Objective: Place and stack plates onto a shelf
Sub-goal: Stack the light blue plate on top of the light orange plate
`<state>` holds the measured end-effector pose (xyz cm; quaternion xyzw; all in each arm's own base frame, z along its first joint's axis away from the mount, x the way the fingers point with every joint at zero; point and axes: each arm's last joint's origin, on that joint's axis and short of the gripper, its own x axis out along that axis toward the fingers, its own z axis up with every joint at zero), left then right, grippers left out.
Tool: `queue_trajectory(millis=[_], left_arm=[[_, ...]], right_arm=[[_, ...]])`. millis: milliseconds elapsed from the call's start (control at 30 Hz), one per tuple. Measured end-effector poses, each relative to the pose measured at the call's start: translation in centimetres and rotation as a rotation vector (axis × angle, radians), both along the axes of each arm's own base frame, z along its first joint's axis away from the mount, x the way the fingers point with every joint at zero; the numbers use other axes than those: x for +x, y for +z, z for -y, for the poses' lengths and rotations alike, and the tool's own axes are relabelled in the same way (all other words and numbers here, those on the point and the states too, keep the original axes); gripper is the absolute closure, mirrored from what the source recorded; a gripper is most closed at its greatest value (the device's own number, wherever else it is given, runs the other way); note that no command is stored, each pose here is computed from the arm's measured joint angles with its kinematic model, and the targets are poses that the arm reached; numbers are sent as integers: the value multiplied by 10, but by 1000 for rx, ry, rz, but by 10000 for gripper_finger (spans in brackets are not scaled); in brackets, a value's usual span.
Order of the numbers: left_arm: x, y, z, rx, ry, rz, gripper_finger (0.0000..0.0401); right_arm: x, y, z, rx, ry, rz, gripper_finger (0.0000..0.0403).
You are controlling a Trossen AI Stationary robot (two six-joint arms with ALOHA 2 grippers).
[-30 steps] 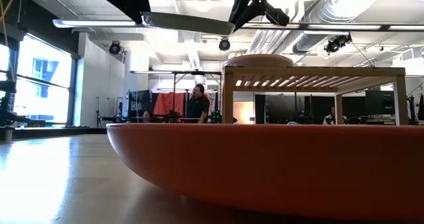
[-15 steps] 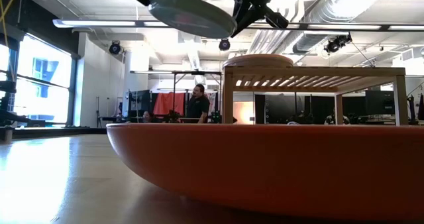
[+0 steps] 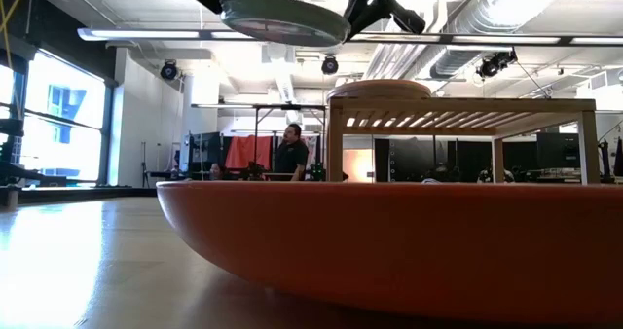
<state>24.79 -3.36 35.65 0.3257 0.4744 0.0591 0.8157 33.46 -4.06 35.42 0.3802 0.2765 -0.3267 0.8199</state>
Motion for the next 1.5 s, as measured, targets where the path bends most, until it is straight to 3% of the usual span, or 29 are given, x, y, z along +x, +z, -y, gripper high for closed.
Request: queue_trajectory(millis=[333,633,1100,1500], left_arm=[[-5,-5,-2,2,0,-82,290],[-6,-5,-2,-36,51,-61,290],[-4,-4,-18,0,144,-48,290],[-4,-4,-52,-27,318,-24,290]], right_arm=[[-2,1,2,0,-3,-3,403],[-12,9,15,-18,-7,-1,403],[-77,37,74,-16,-44,-35,403],[-123,37,134,63,43,-20,403]])
